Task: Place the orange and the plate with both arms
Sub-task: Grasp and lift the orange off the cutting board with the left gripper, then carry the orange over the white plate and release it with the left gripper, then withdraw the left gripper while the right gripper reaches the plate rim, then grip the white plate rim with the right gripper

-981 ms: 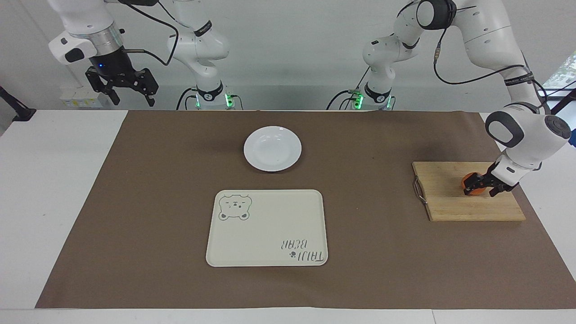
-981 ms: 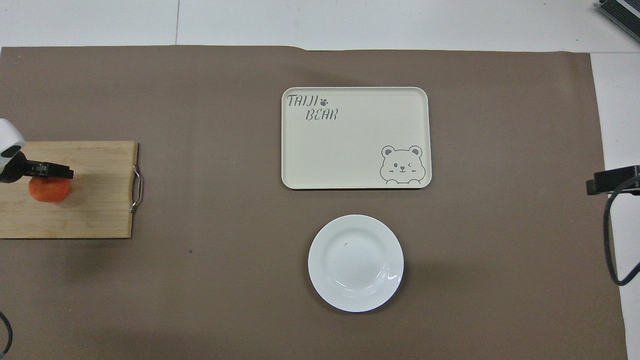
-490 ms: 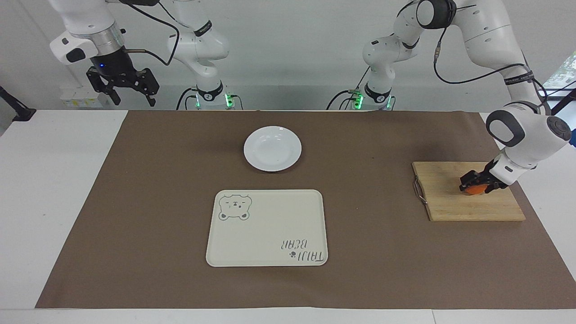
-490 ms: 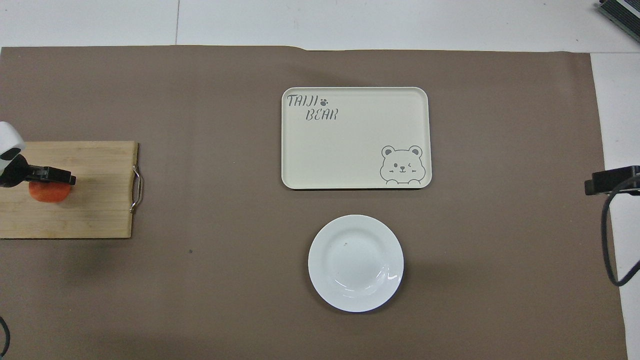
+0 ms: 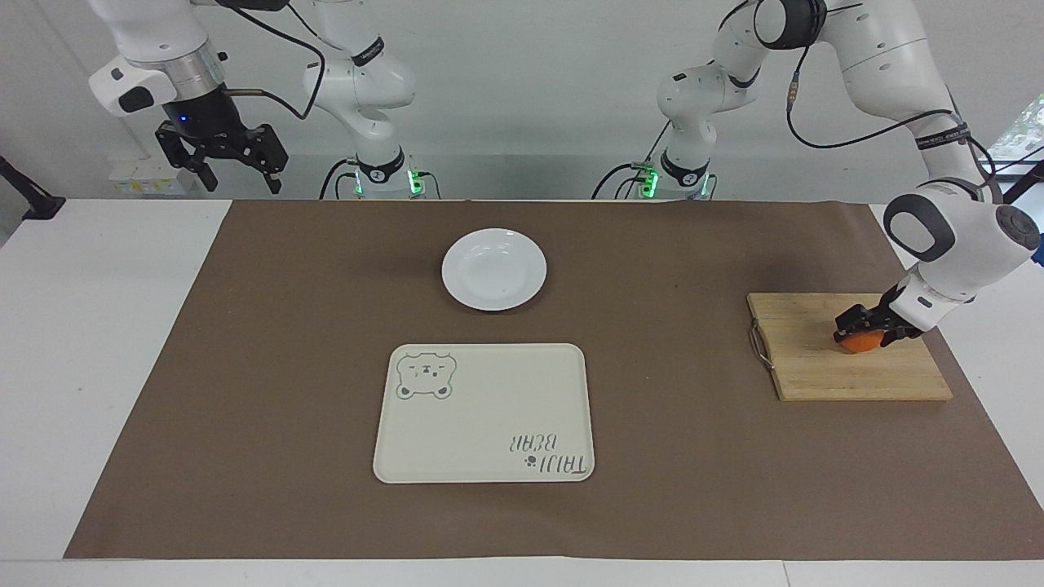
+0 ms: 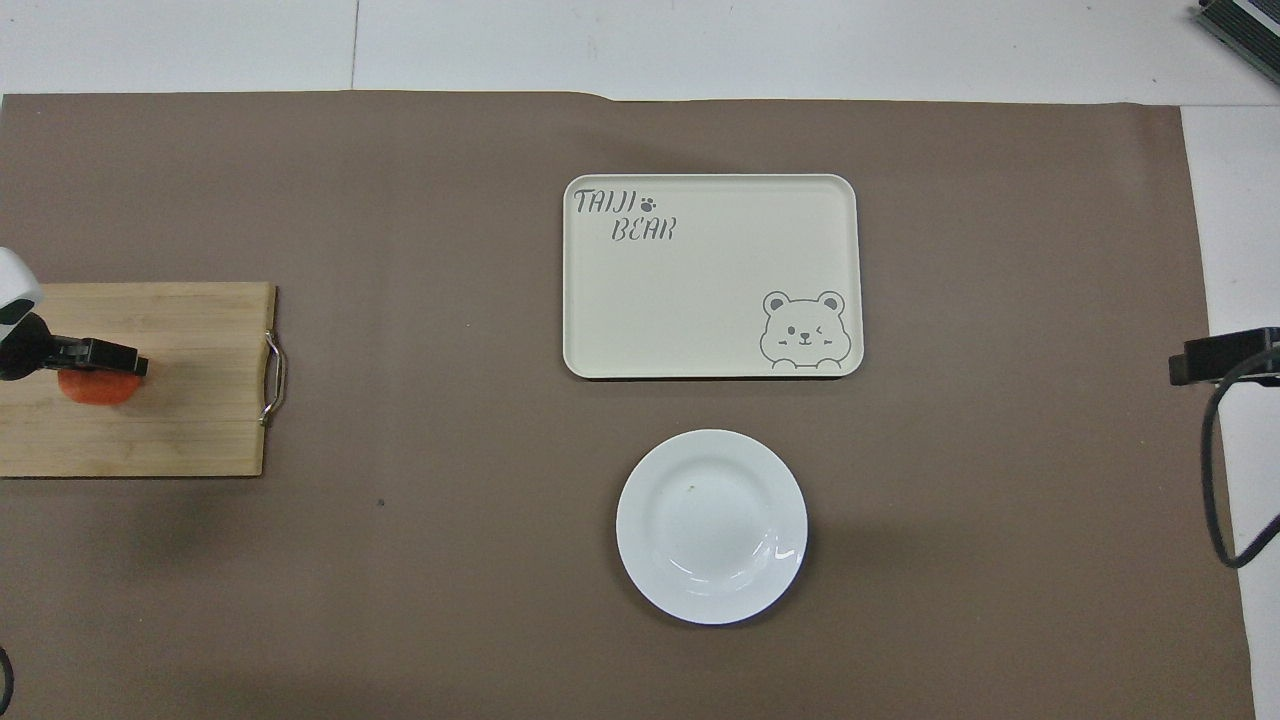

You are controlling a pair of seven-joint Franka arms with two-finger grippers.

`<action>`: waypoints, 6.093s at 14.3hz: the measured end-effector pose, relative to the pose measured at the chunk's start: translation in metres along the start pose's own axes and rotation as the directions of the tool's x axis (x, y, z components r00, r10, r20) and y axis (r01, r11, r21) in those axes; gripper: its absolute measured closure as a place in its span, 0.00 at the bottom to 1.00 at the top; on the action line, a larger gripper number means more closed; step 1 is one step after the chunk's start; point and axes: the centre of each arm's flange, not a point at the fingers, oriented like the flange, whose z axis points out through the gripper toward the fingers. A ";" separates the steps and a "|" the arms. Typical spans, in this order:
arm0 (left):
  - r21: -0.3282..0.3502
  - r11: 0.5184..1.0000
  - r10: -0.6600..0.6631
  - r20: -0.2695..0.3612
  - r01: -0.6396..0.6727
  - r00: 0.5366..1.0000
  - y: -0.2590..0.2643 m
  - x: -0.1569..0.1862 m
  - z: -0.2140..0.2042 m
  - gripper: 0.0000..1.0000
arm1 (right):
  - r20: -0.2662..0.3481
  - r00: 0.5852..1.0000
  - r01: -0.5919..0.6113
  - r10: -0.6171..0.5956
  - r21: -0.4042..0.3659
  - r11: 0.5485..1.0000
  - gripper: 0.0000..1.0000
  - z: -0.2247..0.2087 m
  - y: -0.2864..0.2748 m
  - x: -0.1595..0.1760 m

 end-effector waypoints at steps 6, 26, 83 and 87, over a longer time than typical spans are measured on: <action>0.003 1.000 0.004 -0.020 -0.003 1.000 0.003 0.000 -0.015 0.22 | 0.002 1.000 0.000 0.000 0.000 1.000 0.00 0.001 0.000 0.000; -0.009 0.960 0.278 -0.093 -0.280 0.956 0.505 -0.004 -0.030 0.22 | 0.007 1.000 0.008 -0.008 0.002 1.000 0.00 0.003 -0.002 0.000; 0.105 0.985 0.142 -0.024 -0.138 0.990 0.267 -0.009 -0.261 0.00 | 0.161 0.959 0.136 -0.233 0.459 0.878 0.79 0.363 -0.205 -0.092; 0.099 0.987 0.127 0.000 -0.126 0.992 0.266 -0.018 -0.262 0.00 | 0.130 0.956 0.175 -0.263 0.468 0.866 0.82 0.361 -0.201 -0.087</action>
